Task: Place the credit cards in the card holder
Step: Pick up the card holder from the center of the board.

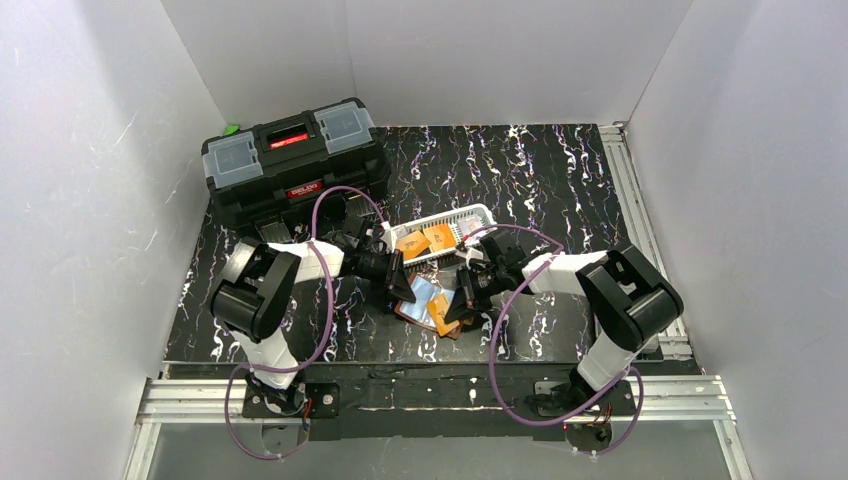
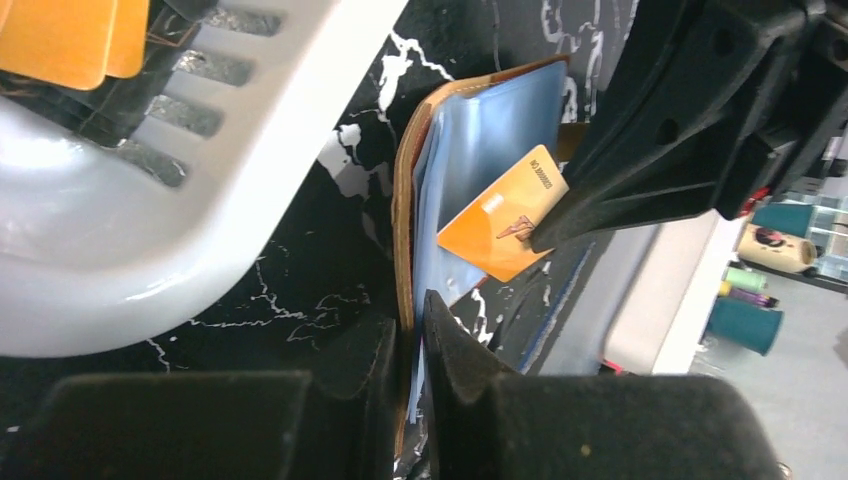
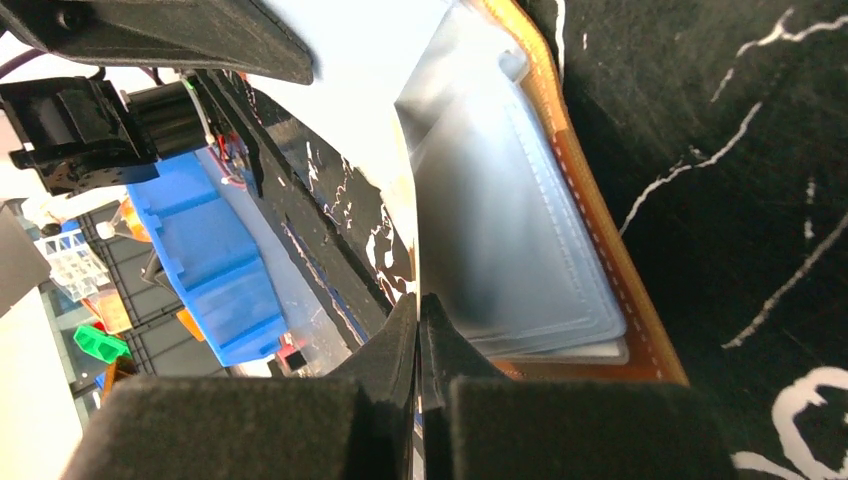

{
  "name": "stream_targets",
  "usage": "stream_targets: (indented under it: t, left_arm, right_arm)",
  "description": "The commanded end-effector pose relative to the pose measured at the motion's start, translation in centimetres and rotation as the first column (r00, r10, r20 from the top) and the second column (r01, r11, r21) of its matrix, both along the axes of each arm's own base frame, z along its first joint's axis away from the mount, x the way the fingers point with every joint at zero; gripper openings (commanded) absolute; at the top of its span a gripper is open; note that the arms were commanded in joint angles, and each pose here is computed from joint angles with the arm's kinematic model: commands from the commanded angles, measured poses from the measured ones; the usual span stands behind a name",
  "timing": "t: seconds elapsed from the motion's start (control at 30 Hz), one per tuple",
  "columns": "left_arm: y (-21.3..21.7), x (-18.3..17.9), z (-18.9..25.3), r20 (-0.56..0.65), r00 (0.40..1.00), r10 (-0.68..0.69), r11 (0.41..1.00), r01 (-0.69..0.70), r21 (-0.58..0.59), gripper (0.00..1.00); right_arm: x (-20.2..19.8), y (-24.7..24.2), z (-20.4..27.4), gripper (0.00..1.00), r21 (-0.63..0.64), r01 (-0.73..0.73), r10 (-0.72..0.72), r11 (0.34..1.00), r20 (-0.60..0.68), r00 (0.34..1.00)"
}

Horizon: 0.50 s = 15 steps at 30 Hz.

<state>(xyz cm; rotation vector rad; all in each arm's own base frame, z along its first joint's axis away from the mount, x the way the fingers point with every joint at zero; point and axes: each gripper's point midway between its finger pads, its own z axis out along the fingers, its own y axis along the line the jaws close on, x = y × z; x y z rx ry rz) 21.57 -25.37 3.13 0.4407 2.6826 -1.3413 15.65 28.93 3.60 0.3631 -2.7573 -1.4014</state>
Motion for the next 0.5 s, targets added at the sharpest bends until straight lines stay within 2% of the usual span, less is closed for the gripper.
stream_targets:
  t: [0.0, 0.3, 0.47]
  left_arm:
    - [-1.1, 0.0, 2.5, 0.0, 1.0, -0.011, 0.992, 0.011, -0.123, 0.03]
    - [-2.4, 1.6, 8.0, -0.007, 1.0, 0.024, 0.966, -0.025, -0.259, 0.03]
    - [-3.2, 2.8, 12.3, 0.067, 0.997, 0.044, 0.947, -0.02, -0.322, 0.04]
  right_arm:
    - [1.5, -0.2, 0.9, 0.01, 0.03, 0.055, -0.057, 0.998, 0.078, 0.995]
    - [4.1, -1.2, 5.3, 0.01, 0.169, 0.176, -0.211, 0.97, 0.217, 0.953]
    - [6.1, -2.4, 9.7, 0.01, 0.261, 0.268, -0.352, 0.928, 0.369, 0.86]
